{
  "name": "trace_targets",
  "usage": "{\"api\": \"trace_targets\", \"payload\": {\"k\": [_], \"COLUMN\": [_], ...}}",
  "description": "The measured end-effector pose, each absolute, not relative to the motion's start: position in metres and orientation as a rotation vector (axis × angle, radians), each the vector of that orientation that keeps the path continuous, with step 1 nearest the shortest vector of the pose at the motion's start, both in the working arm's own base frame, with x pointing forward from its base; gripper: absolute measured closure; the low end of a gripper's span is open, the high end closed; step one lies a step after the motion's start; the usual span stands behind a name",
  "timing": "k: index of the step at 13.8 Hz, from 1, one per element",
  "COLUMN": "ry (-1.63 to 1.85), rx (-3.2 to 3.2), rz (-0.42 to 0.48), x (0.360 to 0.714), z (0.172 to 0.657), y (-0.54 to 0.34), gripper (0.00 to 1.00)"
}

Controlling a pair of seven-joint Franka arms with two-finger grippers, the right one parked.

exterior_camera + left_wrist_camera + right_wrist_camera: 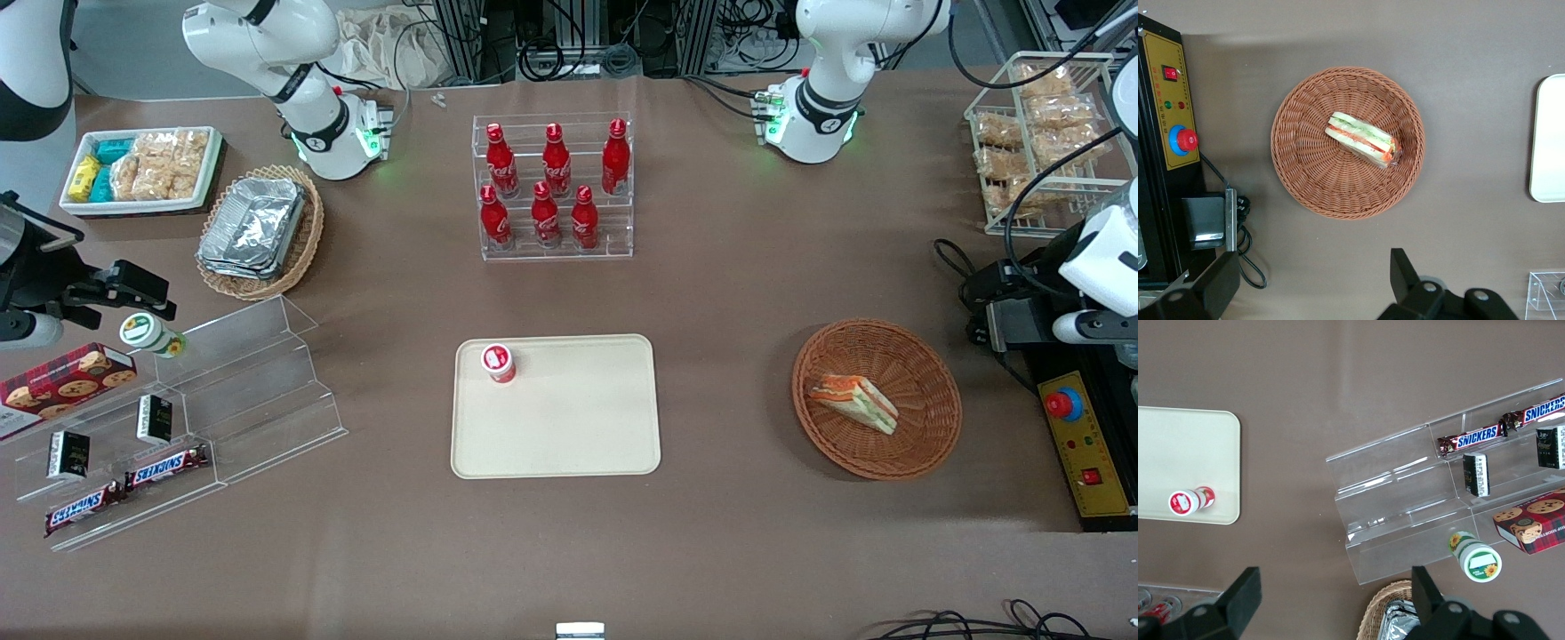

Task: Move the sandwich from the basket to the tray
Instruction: 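Move the left gripper over the wicker basket above the sandwich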

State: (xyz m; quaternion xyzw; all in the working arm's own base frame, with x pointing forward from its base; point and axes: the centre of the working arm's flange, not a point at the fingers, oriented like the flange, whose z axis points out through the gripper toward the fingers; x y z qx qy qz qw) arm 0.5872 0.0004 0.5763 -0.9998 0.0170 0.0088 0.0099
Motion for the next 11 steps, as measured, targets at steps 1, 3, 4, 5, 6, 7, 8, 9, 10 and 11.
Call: {"api": "trace_targets", "payload": {"k": [1, 3, 4, 5, 6, 7, 8, 9, 10, 11], "ry": [0.054, 0.052, 0.052, 0.053, 0.055, 0.059, 0.063, 0.069, 0.07, 0.07], "rx": [-3.121, -3.121, -3.121, -3.121, -3.121, -3.121, -3.121, -3.121, -3.121, -3.12], "rz": [0.026, 0.024, 0.024, 0.025, 0.031, 0.043, 0.063, 0.085, 0.102, 0.118], "x": [0.587, 0.587, 0.587, 0.586, 0.586, 0.586, 0.585, 0.584, 0.584, 0.583], "z": [0.577, 0.578, 0.578, 0.578, 0.577, 0.575, 0.569, 0.56, 0.551, 0.542], "y": [0.0, 0.0, 0.0, 0.0, -0.001, -0.002, -0.004, -0.006, -0.007, -0.008], "gripper": [0.0, 0.0, 0.0, 0.0, 0.0, 0.0, 0.0, 0.0, 0.0, 0.0]}}
